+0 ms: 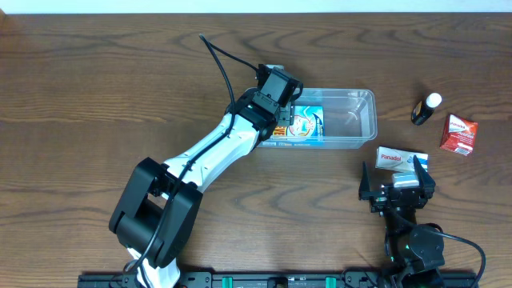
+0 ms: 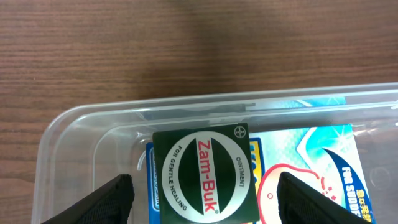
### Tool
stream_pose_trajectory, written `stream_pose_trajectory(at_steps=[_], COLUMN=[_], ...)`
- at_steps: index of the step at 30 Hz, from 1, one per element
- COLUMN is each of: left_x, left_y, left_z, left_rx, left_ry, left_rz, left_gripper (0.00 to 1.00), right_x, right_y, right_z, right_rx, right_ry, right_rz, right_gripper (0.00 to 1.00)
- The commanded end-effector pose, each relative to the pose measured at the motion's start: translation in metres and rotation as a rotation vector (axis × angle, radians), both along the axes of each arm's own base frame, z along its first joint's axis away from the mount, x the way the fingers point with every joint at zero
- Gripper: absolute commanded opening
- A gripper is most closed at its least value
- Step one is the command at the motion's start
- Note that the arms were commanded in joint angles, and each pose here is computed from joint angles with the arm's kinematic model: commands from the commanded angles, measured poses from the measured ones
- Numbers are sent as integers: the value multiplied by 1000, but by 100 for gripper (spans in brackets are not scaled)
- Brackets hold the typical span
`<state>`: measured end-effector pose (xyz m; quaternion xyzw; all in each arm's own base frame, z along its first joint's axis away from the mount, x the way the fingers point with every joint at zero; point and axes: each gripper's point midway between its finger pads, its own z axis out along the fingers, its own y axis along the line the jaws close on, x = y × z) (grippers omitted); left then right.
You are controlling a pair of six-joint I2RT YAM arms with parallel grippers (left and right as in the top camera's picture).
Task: Pack container
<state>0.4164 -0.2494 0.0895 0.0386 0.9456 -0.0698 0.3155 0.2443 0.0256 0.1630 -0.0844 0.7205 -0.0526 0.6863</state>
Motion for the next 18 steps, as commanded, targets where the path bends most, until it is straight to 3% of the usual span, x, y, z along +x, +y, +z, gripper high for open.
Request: stream_pose_trajectory(at_steps=[1, 5, 8, 15, 18], left_x=[8, 8, 10, -2, -11], left_y=[2, 5, 38, 183, 250], left_z=[25, 80, 129, 187, 191], left_rx=[-17, -37, 7, 193, 234], left_ry=[-56, -151, -267, -337, -301], left_rz=[22, -4, 69, 392, 536], left_gripper=[75, 75, 75, 98, 98], right_x=[0, 0, 0, 0, 0], right_y=[-2, -2, -2, -2, -2], right_z=[-2, -2, -2, -2, -2], right_rx=[-8, -8, -8, -8, -8], right_ry=[4, 4, 4, 4, 4], right_rz=[-12, -12, -12, -12, -12], right_gripper=[99, 99, 99, 99, 99])
